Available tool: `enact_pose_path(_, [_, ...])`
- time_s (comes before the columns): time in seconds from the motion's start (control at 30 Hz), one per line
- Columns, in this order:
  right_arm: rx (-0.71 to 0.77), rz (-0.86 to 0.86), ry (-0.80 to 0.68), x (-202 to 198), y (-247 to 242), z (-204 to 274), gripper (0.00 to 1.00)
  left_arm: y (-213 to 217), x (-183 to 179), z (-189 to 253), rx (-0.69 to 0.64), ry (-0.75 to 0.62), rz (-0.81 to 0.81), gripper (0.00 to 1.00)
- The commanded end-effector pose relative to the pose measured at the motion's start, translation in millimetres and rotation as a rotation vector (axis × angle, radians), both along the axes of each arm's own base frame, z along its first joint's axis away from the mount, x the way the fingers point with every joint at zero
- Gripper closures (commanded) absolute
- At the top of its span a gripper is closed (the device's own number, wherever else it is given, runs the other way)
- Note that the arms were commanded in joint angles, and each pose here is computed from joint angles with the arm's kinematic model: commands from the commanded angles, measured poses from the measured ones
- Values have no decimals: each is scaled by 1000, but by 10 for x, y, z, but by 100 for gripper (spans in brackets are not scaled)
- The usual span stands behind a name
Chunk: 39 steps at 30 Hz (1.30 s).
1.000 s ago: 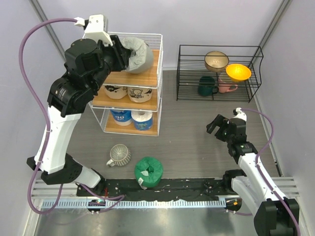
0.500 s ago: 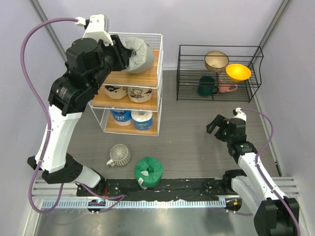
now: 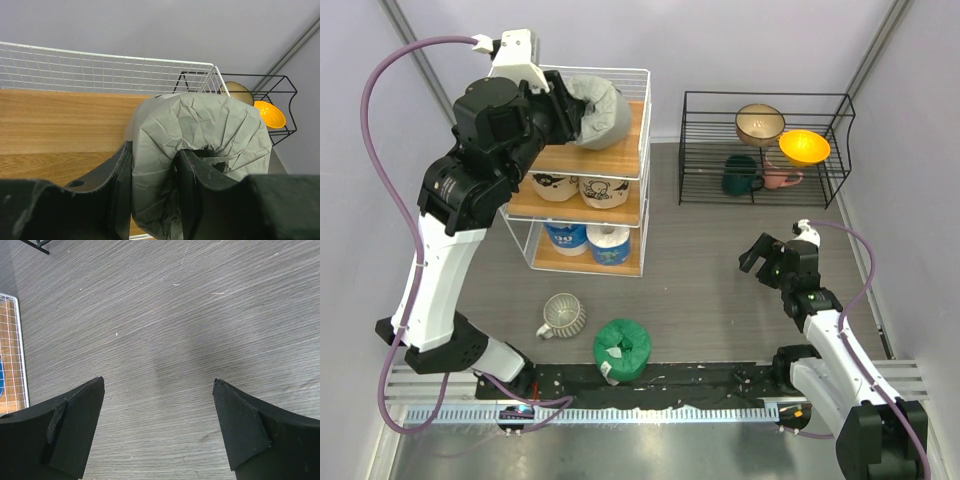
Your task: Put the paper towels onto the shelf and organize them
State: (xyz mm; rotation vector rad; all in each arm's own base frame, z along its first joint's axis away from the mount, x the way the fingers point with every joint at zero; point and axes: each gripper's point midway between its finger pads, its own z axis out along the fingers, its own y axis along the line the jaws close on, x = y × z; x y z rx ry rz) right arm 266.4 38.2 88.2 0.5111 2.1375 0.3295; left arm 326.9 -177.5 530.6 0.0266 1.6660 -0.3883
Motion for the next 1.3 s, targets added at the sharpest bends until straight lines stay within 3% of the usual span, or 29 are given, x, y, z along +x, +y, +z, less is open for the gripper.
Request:
enact_pose_path(0.0, [-3, 2, -41, 66, 5, 81, 5, 154, -68, 233, -36, -66, 39, 63])
enact_pose_path(0.33, [-1, 3, -37, 61, 8, 67, 5, 153, -72, 194, -24, -57, 36, 62])
enact_pose_path(0.53, [-1, 3, -39, 67, 8, 73, 5, 195, -94, 163, -19, -55, 48, 43])
enact_pose_path(0.63, [-1, 4, -36, 65, 12, 65, 4, 215, -117, 172, -24, -62, 49, 39])
enact_pose_path(1.27, [-7, 10, -36, 71, 13, 77, 5, 125, 95, 205, -36, -109, 69, 33])
